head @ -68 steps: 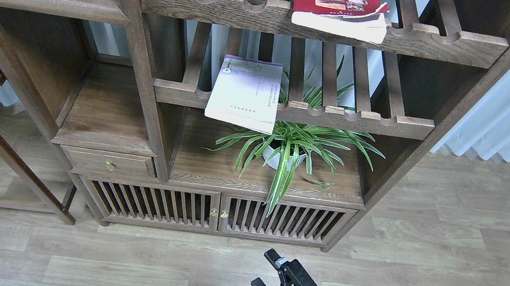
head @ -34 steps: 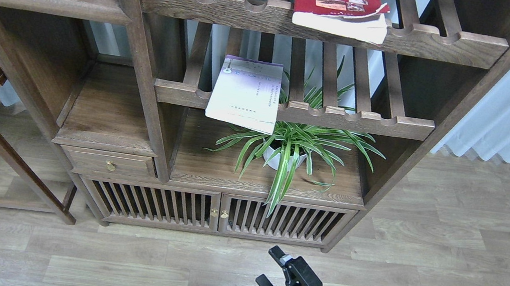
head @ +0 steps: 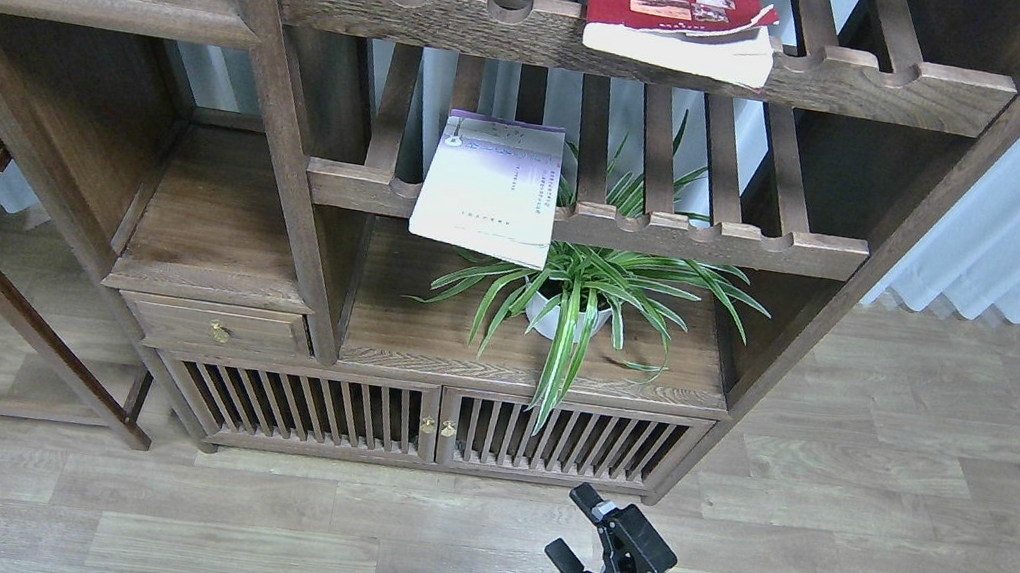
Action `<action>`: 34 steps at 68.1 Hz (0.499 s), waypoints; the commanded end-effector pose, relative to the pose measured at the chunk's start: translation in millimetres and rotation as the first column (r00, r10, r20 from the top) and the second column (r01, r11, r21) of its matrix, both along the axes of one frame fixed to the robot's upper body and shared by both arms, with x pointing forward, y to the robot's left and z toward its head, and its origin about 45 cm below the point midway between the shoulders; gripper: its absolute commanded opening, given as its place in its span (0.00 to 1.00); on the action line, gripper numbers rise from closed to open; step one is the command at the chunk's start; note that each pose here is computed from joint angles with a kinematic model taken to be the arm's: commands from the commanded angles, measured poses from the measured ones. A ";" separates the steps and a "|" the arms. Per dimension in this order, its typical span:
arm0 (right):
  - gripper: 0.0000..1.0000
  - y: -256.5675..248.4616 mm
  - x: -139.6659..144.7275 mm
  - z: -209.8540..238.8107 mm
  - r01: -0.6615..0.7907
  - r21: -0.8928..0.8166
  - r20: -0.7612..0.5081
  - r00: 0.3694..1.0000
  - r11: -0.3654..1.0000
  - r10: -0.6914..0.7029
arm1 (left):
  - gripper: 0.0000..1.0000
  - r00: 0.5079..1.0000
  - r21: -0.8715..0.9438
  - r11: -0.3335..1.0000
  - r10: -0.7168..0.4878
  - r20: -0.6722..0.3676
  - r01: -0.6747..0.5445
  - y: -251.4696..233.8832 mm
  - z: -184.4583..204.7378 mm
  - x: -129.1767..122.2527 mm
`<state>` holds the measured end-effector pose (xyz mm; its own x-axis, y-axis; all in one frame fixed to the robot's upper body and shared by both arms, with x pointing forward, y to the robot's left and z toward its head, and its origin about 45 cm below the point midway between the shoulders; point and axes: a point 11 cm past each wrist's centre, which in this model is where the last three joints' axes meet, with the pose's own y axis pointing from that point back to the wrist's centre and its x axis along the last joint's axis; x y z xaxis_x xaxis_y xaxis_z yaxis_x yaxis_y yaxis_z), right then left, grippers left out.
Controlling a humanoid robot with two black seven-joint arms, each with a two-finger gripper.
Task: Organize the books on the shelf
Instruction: 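Insert the maroon book upright on the high shelf and withdraw left gripper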
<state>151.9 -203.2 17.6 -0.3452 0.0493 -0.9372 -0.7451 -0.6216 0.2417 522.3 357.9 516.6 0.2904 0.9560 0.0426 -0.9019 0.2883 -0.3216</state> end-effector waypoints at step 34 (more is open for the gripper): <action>1.00 0.2 3.9 1.4 0.031 0.025 -0.007 1.000 0.999 -0.031 | 0.07 0.984 0.054 0.983 0.176 0.032 -0.177 16.4 -53.1 14.9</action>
